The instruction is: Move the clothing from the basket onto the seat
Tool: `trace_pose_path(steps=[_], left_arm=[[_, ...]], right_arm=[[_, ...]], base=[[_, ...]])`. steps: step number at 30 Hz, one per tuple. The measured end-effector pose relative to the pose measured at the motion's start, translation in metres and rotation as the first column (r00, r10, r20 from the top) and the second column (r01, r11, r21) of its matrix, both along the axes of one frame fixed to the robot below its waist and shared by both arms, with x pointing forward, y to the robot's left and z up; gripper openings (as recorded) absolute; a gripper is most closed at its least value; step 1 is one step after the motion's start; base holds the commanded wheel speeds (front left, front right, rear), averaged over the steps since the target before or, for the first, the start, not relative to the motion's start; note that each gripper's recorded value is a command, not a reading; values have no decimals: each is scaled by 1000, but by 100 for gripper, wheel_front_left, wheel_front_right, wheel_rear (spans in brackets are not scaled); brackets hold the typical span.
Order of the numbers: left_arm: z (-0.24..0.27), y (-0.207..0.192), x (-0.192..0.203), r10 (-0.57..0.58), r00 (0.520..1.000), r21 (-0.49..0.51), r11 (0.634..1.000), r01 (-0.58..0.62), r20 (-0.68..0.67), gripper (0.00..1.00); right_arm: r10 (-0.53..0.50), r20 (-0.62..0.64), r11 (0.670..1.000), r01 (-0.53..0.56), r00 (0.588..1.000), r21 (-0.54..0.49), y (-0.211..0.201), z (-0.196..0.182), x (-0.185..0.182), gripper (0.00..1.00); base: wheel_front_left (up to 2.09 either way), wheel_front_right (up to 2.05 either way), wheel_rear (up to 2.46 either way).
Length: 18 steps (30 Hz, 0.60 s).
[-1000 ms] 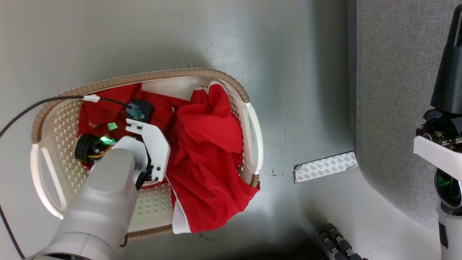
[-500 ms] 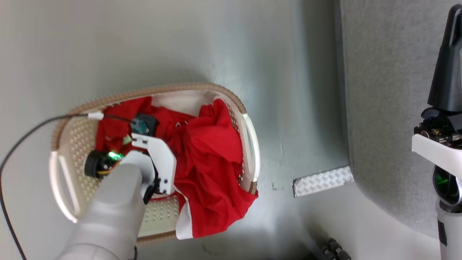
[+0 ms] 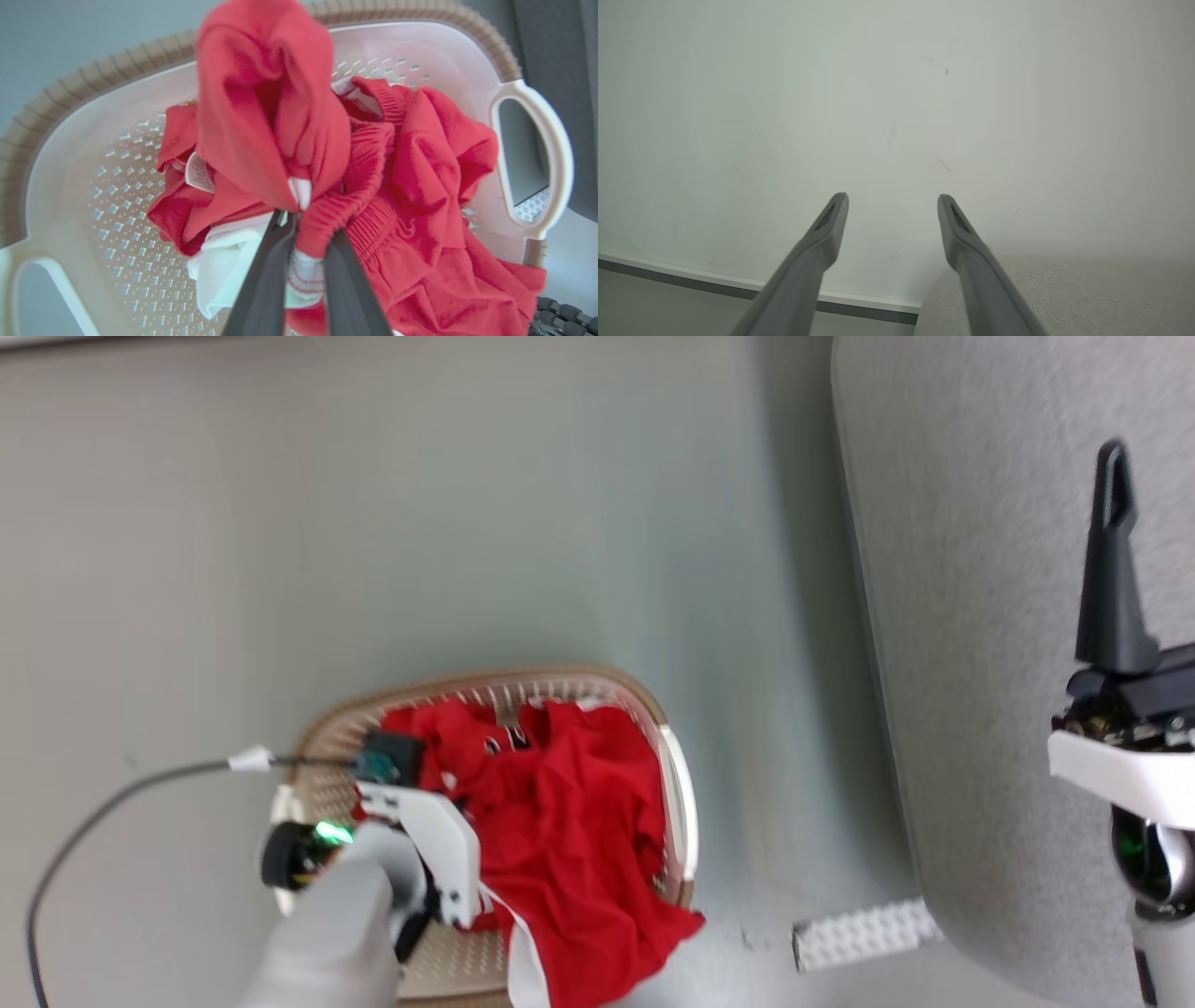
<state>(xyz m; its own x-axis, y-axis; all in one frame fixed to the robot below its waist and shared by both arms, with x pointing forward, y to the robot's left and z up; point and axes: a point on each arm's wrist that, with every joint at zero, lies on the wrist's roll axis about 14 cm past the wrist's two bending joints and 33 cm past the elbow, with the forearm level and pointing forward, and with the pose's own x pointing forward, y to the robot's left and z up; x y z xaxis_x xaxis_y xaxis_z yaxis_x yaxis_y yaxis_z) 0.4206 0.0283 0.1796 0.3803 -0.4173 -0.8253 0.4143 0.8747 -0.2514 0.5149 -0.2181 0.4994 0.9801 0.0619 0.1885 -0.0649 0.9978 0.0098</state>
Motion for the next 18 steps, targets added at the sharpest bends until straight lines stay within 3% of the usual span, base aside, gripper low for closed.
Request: trace_pose_path(steps=[9, 18], left_arm=[[85, -13, -7, 52, 981, -131, 991, -28, 184, 0], [164, -10, 0, 131, 913, -230, 972, -42, 386, 0]], right_arm=[[24, 71, 999, -27, 997, 37, 10, 49, -36, 100], [75, 131, 995, -83, 989, 54, 26, 81, -66, 100]], base=[[0, 0, 0], [0, 0, 0]])
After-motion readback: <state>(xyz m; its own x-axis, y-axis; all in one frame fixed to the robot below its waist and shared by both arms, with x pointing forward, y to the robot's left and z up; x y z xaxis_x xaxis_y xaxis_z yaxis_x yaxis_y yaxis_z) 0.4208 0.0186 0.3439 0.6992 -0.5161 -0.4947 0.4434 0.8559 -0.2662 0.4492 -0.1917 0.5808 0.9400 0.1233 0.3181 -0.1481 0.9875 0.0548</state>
